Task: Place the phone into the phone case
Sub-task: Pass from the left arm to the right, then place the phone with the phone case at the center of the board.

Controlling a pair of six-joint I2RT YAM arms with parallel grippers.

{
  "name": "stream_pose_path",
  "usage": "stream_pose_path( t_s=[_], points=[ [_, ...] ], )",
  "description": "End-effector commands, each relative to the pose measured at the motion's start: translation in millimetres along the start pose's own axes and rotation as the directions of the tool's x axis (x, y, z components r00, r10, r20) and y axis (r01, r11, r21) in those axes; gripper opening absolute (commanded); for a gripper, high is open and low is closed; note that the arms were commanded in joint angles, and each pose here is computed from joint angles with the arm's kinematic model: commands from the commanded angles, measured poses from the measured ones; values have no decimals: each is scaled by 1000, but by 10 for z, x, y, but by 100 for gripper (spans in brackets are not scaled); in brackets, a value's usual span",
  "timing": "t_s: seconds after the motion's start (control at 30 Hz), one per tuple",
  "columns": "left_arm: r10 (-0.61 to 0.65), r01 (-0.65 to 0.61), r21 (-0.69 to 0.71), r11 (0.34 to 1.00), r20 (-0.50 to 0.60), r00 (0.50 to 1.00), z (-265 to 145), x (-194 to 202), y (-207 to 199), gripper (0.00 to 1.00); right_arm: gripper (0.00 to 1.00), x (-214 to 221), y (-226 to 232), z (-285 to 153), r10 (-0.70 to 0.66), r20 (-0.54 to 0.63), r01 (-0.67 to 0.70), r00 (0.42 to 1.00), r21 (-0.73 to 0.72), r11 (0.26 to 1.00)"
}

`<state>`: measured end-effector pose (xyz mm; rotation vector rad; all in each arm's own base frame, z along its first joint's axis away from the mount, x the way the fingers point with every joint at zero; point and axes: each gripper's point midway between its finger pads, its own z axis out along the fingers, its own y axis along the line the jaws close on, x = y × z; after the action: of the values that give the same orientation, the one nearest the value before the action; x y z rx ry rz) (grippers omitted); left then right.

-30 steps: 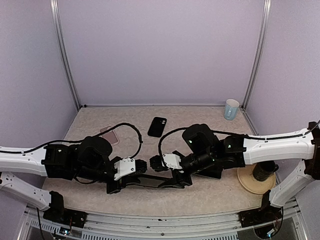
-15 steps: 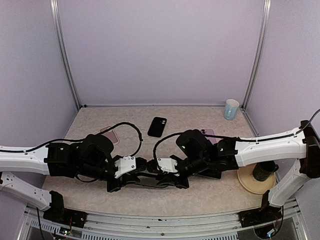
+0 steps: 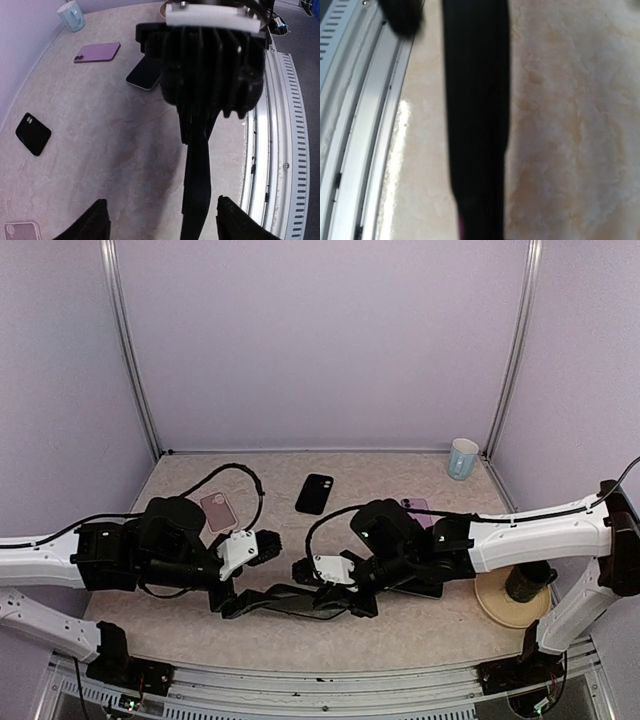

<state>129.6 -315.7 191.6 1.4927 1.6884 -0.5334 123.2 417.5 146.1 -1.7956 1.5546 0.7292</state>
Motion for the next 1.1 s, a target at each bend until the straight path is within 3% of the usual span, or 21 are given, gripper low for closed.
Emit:
stream_pose_path(
  t_s=[0.0,0.13,0.3,0.47,0.67,0.93,1.07],
  points=[
    [-40,59,-137,989,131,990,-266,-263,268,84,0,-246,-82,-24,40,68,-41,997,10,999],
    [-84,138,-211,968,248,965,-581,-399,413,99,0,-216,-211,44,143,64,-144,988,26,989],
    [-145,265,-322,909,353,924,-883,-399,642,99,0,-249,-315,224,314,59,-314,948,-11,949],
    [-225,393,-427,815,391,892,-1027,-290,882,99,0,-381,-428,457,491,59,-489,869,-44,871],
    [-310,501,-476,723,425,851,-1125,-199,1030,99,0,-466,-536,733,675,50,-671,736,-79,738],
    [-415,681,-447,580,558,719,-1455,-75,1137,99,0,-614,-805,1054,844,112,-839,525,-99,535],
    [-430,714,-440,544,585,688,-1536,12,1147,99,0,-713,-982,1222,891,158,-888,425,-116,444]
  ],
)
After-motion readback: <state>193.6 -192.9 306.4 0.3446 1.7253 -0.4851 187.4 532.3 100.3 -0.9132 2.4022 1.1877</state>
